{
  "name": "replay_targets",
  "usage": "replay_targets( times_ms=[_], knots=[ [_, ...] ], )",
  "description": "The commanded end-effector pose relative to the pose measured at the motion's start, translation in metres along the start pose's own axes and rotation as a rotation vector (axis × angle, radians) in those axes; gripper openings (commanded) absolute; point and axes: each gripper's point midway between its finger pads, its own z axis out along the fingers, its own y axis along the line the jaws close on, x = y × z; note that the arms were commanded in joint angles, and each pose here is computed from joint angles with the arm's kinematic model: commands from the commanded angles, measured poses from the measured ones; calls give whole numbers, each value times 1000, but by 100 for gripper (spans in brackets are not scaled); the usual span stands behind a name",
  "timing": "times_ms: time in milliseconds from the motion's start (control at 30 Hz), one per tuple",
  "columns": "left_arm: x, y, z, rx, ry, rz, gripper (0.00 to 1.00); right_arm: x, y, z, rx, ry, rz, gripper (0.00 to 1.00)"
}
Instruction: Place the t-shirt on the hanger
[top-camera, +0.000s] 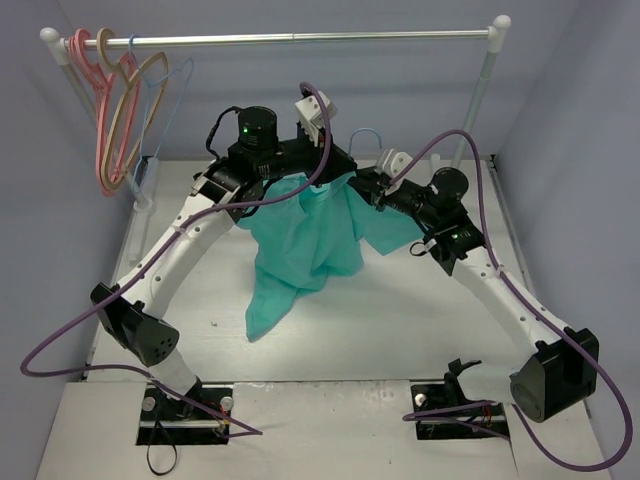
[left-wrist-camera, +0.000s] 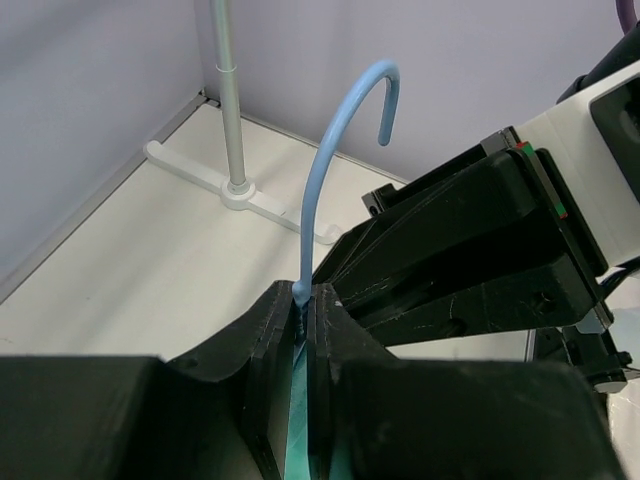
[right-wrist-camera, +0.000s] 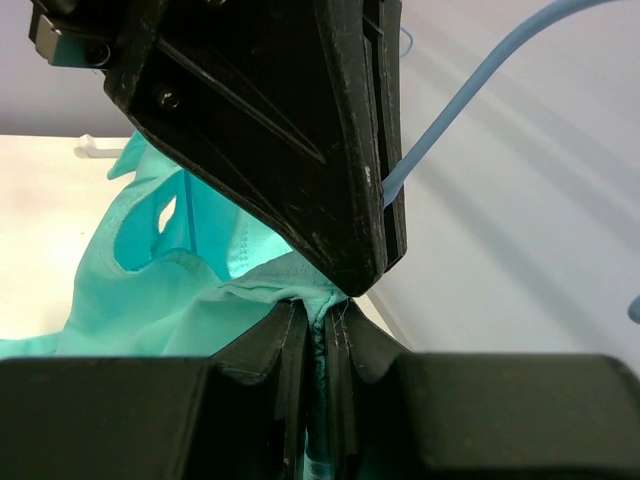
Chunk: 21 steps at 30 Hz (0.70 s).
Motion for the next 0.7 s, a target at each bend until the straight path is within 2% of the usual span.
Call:
replay_targets(
  times_ms=[0, 267, 333, 467, 667],
  knots=[
    [-56, -22, -25, 16, -150, 139, 0, -42, -23, -5, 53, -108, -109, 0],
    [-56, -20, -34, -25, -145, 175, 0, -24, -37, -29, 108, -36, -98, 3],
    [-57, -20, -35, -27, -151, 178, 0, -23, -36, -34, 112, -28, -100, 0],
    [-60, -21, -36, -31, -162, 172, 0, -24, -33, -36, 100, -26, -94, 0],
    [-65, -24, -36, -18, -184, 159, 10, -29, -30, -37, 89, -44, -83, 0]
  ],
)
